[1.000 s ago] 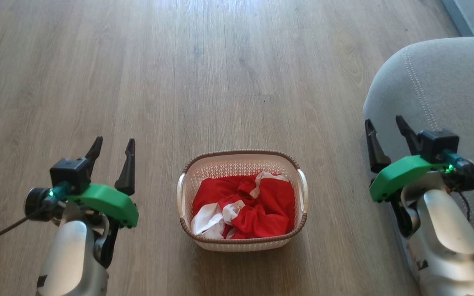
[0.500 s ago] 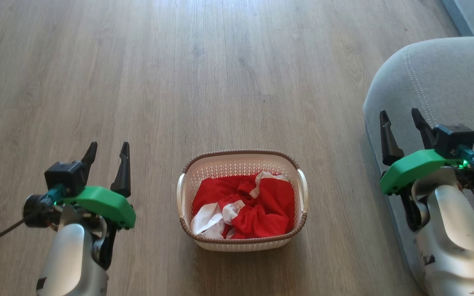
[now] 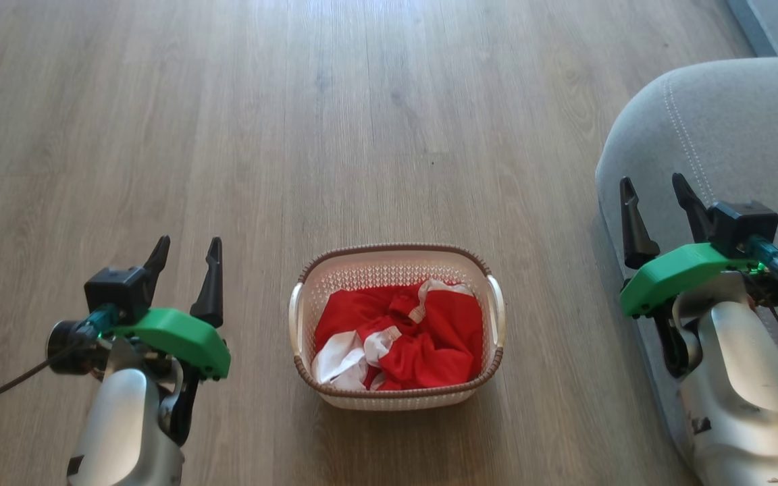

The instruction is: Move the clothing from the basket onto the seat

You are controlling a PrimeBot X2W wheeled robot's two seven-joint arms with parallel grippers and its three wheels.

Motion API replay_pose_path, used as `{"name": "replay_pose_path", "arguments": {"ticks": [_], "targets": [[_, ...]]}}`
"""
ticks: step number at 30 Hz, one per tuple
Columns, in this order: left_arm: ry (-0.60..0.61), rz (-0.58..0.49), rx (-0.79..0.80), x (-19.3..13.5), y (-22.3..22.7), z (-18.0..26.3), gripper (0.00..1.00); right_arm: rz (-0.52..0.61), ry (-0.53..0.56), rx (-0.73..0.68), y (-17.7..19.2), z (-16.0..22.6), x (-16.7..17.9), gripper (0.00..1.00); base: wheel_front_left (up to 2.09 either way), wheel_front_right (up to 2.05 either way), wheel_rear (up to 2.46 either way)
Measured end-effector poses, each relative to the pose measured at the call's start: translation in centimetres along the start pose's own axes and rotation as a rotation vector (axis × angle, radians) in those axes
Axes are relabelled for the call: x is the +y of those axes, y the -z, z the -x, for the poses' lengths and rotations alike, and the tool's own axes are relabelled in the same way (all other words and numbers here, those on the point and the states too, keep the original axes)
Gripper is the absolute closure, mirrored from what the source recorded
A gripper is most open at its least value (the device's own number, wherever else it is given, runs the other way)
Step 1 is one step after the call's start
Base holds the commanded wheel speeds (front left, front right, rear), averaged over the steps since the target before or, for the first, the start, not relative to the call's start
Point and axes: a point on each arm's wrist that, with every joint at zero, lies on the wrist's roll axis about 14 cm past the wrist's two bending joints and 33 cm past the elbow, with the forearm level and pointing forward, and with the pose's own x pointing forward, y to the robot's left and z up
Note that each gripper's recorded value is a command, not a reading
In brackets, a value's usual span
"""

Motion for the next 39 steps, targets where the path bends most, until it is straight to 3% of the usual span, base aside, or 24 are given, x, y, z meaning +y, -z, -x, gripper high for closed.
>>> {"name": "replay_pose_path", "arguments": {"ticks": [10,18,39], "targets": [[0.041,0.019,0.082,-1.2,3.3,-0.9,0.0,-0.001,-0.012,0.0,0.8,-1.0,0.4,0.0,0.0,0.0,0.0],[0.083,0.036,0.172,-2.0,7.2,-2.8,0.0,-0.001,-0.032,-0.07,-0.3,-4.6,1.0,0.0,0.0,0.0,0.0],[0.342,0.078,0.433,-8.3,20.5,-7.2,0.0,-0.004,-0.078,-0.107,3.2,-11.4,0.9,0.0,0.0,0.0,0.0]]}}
